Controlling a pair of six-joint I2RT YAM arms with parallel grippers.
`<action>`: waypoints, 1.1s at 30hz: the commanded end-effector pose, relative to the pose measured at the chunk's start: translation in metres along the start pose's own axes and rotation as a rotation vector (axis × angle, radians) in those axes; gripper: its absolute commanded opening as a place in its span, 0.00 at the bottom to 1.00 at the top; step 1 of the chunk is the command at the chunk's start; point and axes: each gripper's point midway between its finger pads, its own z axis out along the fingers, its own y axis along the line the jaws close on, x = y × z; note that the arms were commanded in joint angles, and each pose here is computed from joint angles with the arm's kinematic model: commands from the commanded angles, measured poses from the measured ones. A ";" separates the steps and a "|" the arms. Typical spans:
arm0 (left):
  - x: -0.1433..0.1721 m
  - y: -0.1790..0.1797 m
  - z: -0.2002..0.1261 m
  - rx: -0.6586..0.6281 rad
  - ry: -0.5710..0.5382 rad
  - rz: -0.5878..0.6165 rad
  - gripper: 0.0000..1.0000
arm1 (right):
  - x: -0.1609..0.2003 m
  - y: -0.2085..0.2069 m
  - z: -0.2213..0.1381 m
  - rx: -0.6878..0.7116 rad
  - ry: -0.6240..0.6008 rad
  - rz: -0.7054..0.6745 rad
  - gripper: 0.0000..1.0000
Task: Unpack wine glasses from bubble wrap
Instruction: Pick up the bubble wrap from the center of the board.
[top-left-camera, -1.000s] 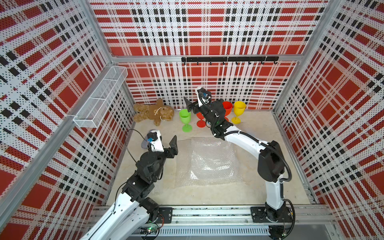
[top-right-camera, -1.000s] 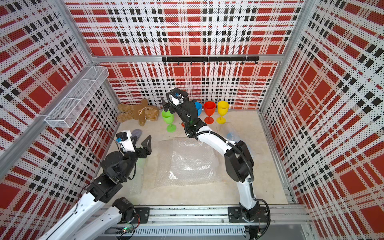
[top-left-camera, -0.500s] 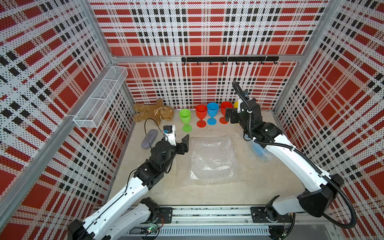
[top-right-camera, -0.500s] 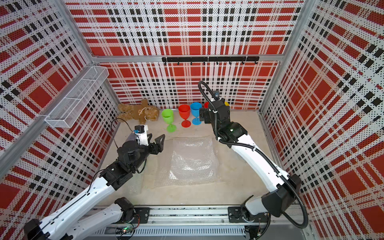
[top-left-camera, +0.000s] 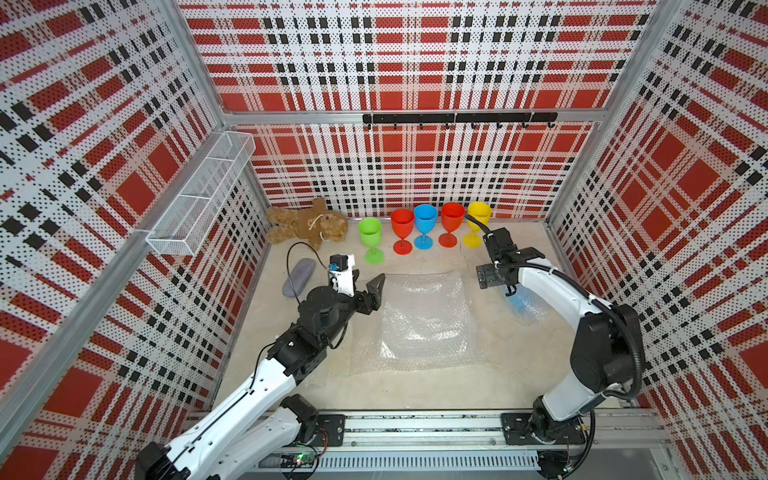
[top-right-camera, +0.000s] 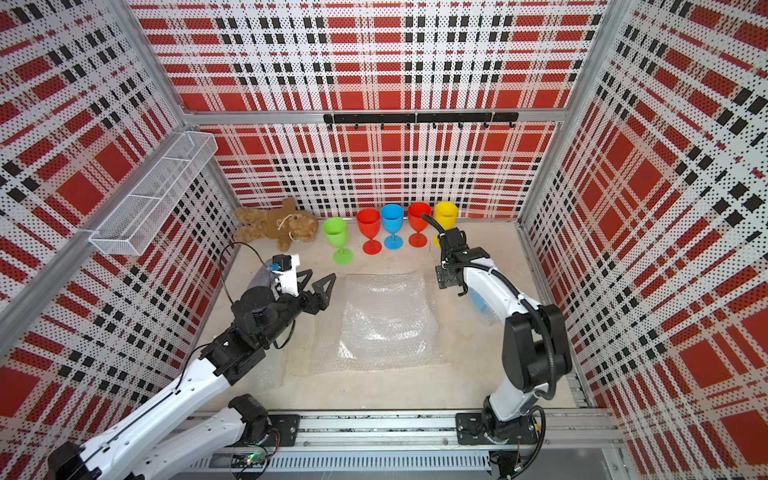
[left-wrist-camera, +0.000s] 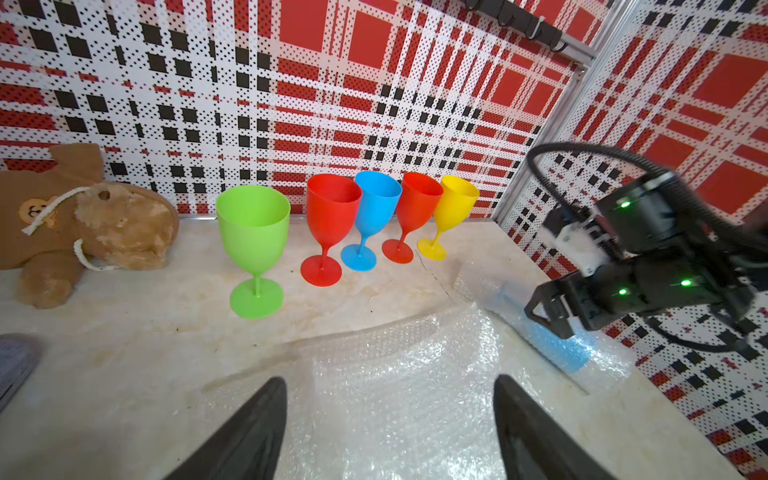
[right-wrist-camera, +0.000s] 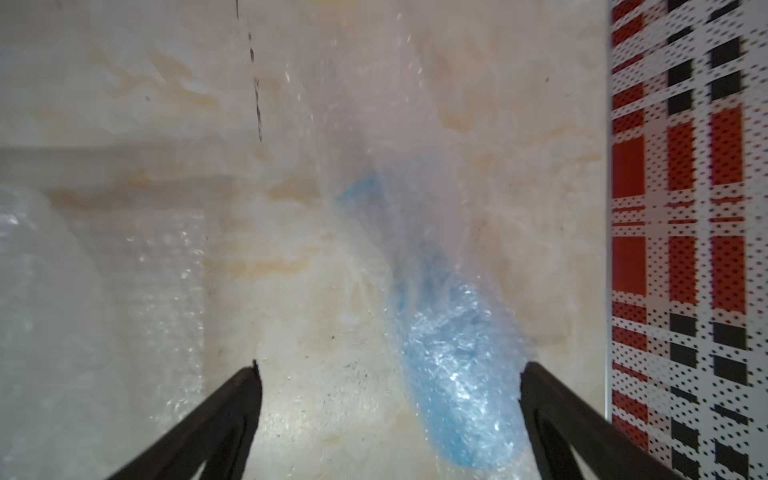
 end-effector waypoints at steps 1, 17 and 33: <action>-0.006 -0.011 -0.006 0.046 -0.035 0.002 0.79 | 0.000 -0.012 0.017 0.008 0.066 -0.012 1.00; -0.011 -0.009 -0.013 0.038 -0.062 0.009 0.80 | -0.006 -0.015 0.097 -0.007 0.203 0.092 0.82; -0.011 -0.009 -0.012 0.051 -0.059 0.000 0.80 | 0.003 -0.048 0.056 -0.222 0.105 0.567 1.00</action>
